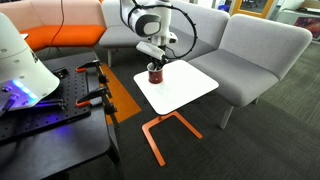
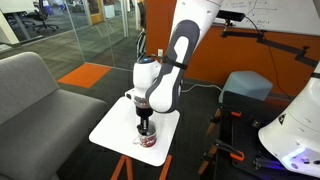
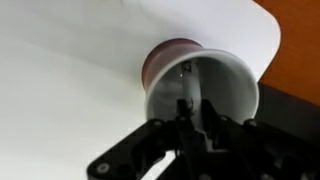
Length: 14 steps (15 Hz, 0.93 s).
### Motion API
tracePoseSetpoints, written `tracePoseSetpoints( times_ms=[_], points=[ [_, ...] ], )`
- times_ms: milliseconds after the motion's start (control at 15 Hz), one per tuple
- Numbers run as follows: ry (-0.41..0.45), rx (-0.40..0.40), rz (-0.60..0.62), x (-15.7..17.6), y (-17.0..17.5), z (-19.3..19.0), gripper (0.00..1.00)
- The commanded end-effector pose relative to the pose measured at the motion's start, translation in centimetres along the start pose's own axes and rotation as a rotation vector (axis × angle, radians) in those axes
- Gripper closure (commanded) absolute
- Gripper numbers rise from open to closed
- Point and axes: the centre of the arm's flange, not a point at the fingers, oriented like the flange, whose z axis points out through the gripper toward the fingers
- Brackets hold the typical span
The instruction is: Remove the pen from the mug and put it on the table
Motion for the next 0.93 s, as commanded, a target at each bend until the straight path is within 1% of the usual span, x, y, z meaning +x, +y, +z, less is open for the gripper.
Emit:
tracePoseSetpoints(
  times_ms=[0, 133, 200, 267, 333, 467, 600, 667, 800, 867],
  points=[
    [-0.011, 0.004, -0.019, 0.6, -0.6, -2.1, 0.95],
    [-0.035, 0.001, -0.047, 1.6, -1.8, -4.1, 0.95],
    [-0.058, -0.020, -0.061, 2.2, -2.5, -5.2, 0.95],
    [-0.091, -0.071, -0.090, 2.9, -3.1, -6.1, 0.95],
    [-0.136, -0.102, -0.114, 3.8, -3.6, -6.9, 0.95],
    [-0.218, -0.162, -0.127, 5.4, -4.2, -8.7, 0.95],
    [-0.291, -0.238, -0.177, 7.1, -4.6, -9.9, 0.95],
    [-0.319, -0.276, -0.223, 8.1, -4.4, -10.3, 0.95],
    [-0.369, -0.362, -0.297, 10.3, -2.8, -10.1, 0.95],
    [-0.388, -0.405, -0.336, 11.4, -1.3, -9.6, 0.95]
  ],
)
